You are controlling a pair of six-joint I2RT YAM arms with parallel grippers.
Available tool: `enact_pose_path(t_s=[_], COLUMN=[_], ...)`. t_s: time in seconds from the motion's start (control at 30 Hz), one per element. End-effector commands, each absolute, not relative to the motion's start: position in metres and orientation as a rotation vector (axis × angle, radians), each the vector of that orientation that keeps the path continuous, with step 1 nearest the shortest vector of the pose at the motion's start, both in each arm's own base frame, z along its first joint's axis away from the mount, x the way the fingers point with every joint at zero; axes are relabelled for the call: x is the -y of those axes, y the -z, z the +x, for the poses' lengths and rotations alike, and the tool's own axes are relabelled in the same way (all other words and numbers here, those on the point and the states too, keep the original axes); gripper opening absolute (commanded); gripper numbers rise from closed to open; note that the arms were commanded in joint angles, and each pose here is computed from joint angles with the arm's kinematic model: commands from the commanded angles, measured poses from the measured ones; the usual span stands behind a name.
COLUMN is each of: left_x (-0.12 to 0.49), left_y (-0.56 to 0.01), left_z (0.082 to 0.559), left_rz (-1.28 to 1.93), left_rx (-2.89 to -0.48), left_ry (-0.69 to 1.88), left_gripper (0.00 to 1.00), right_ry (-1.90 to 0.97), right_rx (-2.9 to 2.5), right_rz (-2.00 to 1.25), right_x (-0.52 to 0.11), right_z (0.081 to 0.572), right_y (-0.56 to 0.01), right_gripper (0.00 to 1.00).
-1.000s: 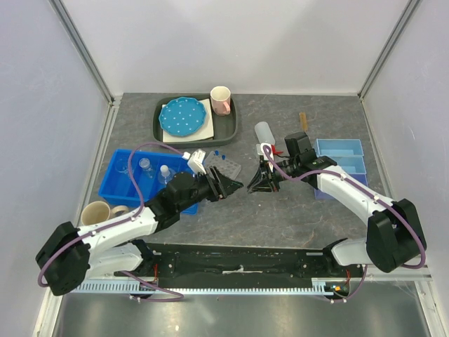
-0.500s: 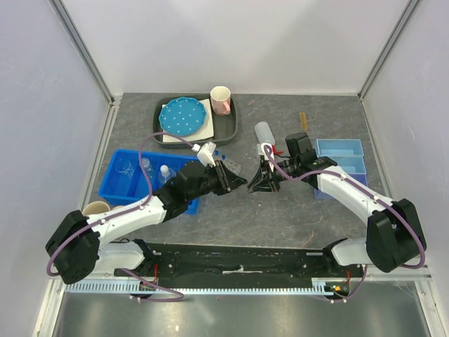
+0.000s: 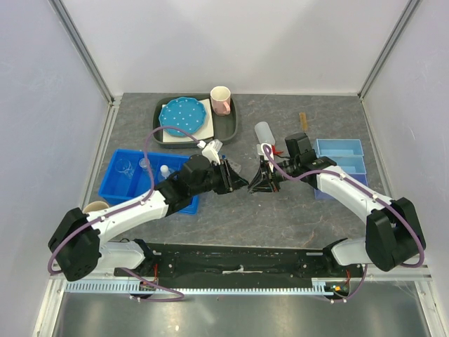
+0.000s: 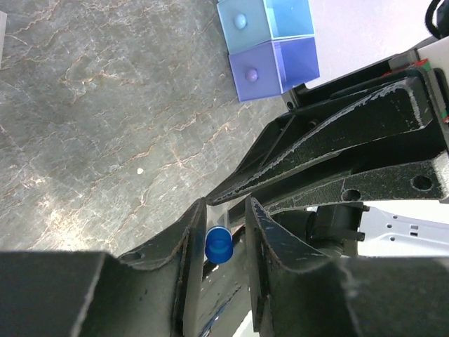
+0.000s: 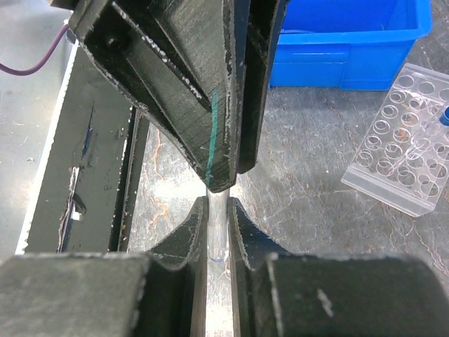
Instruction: Organize the chemistry lab equipment
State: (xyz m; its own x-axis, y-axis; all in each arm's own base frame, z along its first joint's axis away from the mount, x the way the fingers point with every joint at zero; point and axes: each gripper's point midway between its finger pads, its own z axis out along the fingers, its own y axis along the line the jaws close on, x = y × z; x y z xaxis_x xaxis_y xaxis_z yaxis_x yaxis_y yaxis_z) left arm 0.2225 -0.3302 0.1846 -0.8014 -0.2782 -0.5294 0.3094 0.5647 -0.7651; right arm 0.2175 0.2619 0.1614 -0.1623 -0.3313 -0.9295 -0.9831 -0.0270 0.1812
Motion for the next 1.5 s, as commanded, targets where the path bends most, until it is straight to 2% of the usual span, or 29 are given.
enact_pose_path(t_s=[0.0,0.6,0.8,0.87,0.93,0.97,1.0,1.03,1.13,1.23,1.47], left_x=[0.337,0.337,0.338,0.337,0.335,0.335,0.329,0.328,0.308,0.286,0.265], left_y=[-0.195,-0.193,-0.192,-0.191,-0.19,-0.19,-0.188,-0.188,-0.175,-0.168,-0.162], left_z=[0.22,0.224,0.223,0.223,0.223,0.225,0.228,0.231,0.243,0.264,0.314], left_rz=[0.122,0.128,0.145,0.152,0.161,0.163,0.168,0.174,0.216,0.246,0.349], left_rx=[-2.159,-2.169,-2.17,-2.17,-2.172,-2.171,-2.178,-2.174,-2.219,-2.238,-2.244], left_ry=[1.245,1.206,1.208,1.205,1.186,1.174,1.12,1.089,0.89,0.703,0.402], left_gripper=[0.36,0.35,0.22,0.12,0.03,0.02,0.02,0.02,0.02,0.02,0.02], right_ry=[-1.211,-1.212,-1.215,-1.21,-1.197,-1.19,-1.161,-1.139,-1.049,-0.939,-0.833], right_rx=[-1.509,-1.533,-1.535,-1.534,-1.531,-1.534,-1.536,-1.545,-1.551,-1.558,-1.572], right_rz=[-1.415,-1.41,-1.41,-1.41,-1.411,-1.409,-1.41,-1.402,-1.38,-1.356,-1.319], right_x=[-0.264,-0.262,-0.262,-0.262,-0.262,-0.26,-0.259,-0.256,-0.244,-0.23,-0.216], right_z=[0.221,0.223,0.223,0.223,0.224,0.225,0.227,0.23,0.242,0.255,0.268], right_y=[-0.167,-0.16,-0.159,-0.159,-0.16,-0.16,-0.161,-0.161,-0.165,-0.167,-0.17], right_gripper=[0.16,0.16,0.17,0.18,0.24,0.4,0.49,0.64,0.81,0.87,0.88])
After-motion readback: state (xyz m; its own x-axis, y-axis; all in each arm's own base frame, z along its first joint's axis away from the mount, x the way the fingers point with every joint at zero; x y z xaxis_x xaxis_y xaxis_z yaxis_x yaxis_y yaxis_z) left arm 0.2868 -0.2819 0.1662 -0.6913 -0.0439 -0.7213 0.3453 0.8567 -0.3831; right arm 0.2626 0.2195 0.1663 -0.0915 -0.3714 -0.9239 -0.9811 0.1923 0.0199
